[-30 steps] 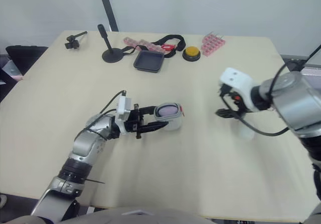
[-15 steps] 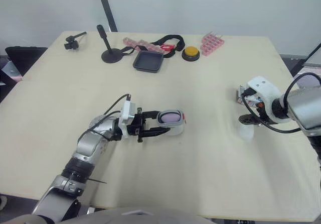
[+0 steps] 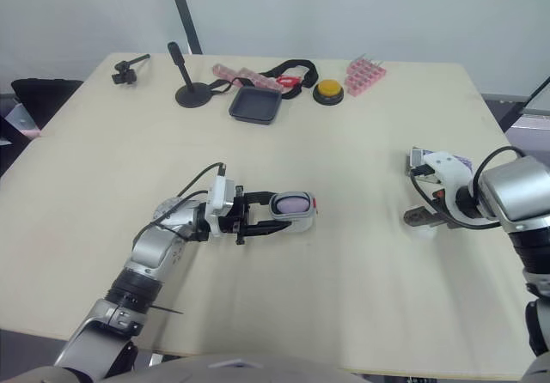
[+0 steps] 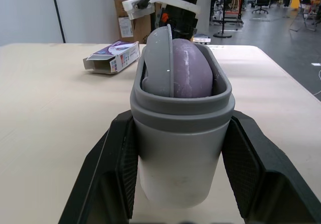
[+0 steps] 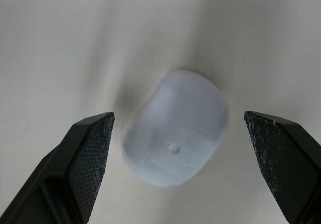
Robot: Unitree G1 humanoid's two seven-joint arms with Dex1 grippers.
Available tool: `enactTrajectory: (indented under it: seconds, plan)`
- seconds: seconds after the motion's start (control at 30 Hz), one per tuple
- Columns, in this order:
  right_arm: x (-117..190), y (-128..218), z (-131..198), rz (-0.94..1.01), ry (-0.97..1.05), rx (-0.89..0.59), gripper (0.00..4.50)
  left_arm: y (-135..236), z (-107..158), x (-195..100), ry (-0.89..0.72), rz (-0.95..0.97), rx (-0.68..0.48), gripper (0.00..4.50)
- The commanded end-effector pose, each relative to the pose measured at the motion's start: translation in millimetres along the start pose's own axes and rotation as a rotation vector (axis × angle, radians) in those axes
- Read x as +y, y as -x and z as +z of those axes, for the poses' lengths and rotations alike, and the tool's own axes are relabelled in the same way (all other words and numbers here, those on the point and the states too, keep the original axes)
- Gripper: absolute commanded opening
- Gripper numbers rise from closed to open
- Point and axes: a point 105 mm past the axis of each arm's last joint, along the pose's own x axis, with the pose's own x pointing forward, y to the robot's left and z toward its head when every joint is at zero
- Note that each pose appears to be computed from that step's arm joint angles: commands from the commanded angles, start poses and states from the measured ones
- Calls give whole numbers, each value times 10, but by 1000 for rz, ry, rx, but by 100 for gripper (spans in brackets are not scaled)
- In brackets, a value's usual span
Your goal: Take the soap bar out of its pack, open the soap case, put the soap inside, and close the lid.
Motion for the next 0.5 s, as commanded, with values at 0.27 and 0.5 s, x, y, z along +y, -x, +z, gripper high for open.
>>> enactTrajectory:
  seconds: [0.27, 0.5]
  plan:
    - [-43, 12, -30, -5, -31, -10, 272, -10, 103, 48, -49, 0, -23, 187]
    - [-18, -1, -34, -8, 18, -12, 194, -12, 88, 46, -48, -1, -16, 187]
